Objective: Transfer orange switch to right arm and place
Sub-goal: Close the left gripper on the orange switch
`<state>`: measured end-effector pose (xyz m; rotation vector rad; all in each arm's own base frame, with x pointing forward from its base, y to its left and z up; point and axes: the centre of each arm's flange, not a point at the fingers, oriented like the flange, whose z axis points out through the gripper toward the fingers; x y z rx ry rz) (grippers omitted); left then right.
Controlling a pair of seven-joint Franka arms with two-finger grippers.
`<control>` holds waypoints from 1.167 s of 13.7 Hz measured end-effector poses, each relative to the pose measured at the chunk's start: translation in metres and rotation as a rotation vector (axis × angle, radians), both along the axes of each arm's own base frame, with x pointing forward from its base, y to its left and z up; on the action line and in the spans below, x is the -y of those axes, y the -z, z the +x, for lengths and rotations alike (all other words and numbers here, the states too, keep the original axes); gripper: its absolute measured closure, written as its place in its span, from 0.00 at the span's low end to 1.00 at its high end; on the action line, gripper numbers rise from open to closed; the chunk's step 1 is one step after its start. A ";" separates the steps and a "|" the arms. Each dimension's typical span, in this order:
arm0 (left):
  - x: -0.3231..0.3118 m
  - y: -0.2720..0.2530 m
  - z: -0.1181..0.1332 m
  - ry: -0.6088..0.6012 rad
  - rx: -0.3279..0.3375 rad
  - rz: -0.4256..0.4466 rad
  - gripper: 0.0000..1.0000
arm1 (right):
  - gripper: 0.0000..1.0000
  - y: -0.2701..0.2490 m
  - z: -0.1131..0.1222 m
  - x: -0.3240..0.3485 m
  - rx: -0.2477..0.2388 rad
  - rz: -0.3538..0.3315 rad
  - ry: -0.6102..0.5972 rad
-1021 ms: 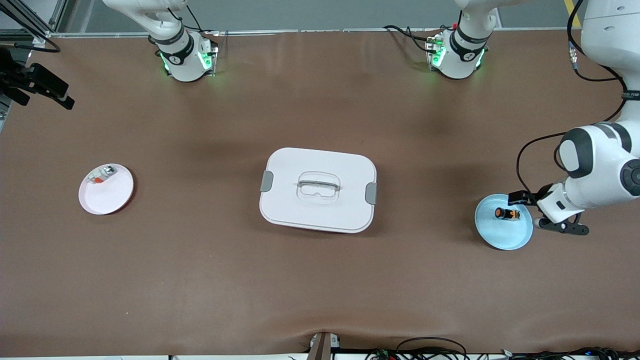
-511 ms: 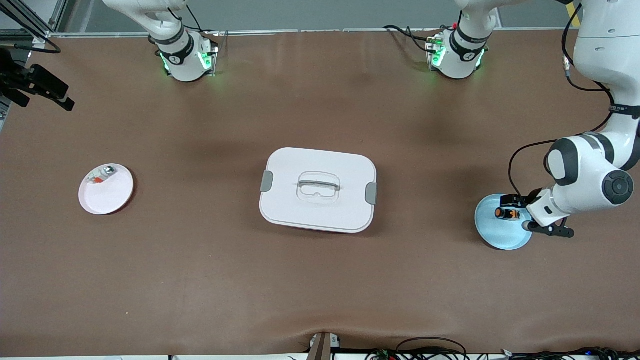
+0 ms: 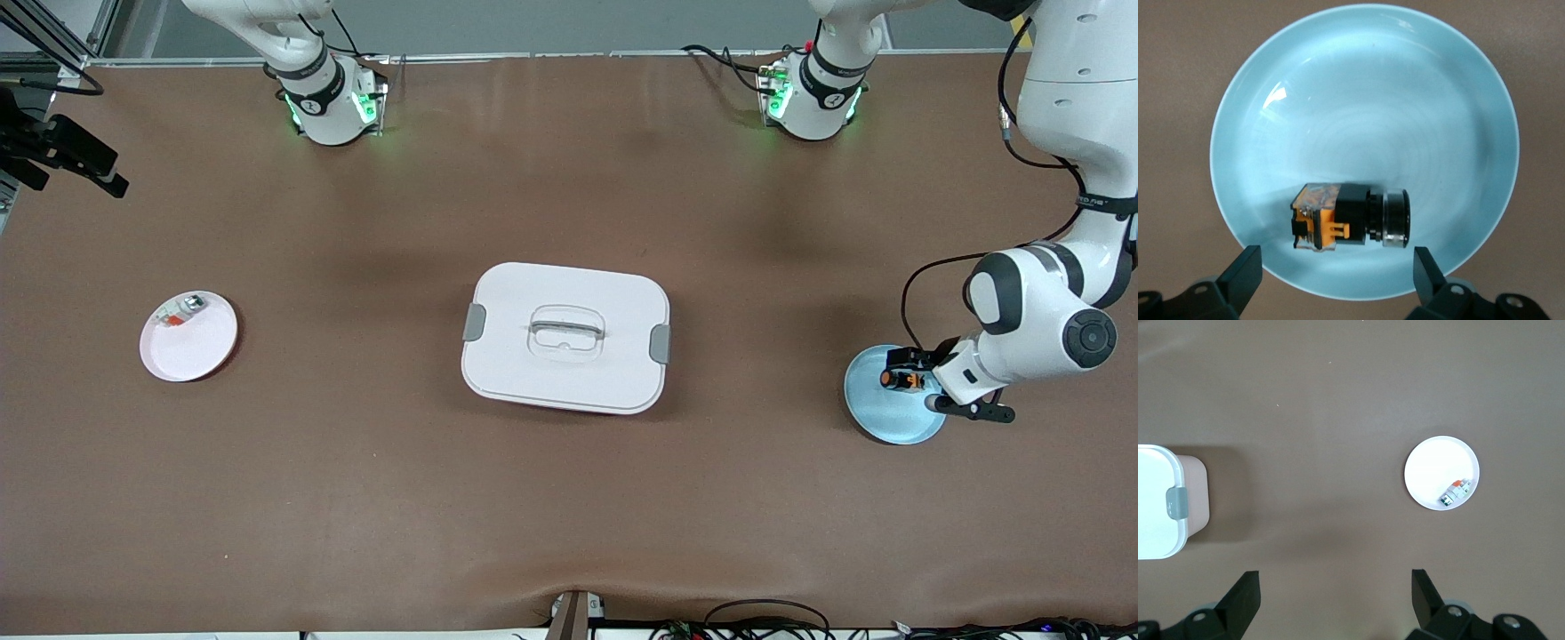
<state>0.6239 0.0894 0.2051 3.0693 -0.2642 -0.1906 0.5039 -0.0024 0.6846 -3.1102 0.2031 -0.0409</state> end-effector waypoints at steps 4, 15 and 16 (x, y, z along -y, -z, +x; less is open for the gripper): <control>0.002 0.013 0.003 -0.019 0.023 -0.017 0.00 | 0.00 -0.001 -0.003 0.000 -0.013 -0.001 -0.009; 0.003 0.024 0.005 -0.028 0.036 -0.024 0.00 | 0.00 -0.002 -0.003 -0.004 -0.010 -0.017 -0.036; 0.003 0.024 0.005 -0.029 0.036 -0.024 0.00 | 0.00 -0.002 -0.003 -0.005 -0.008 -0.018 -0.040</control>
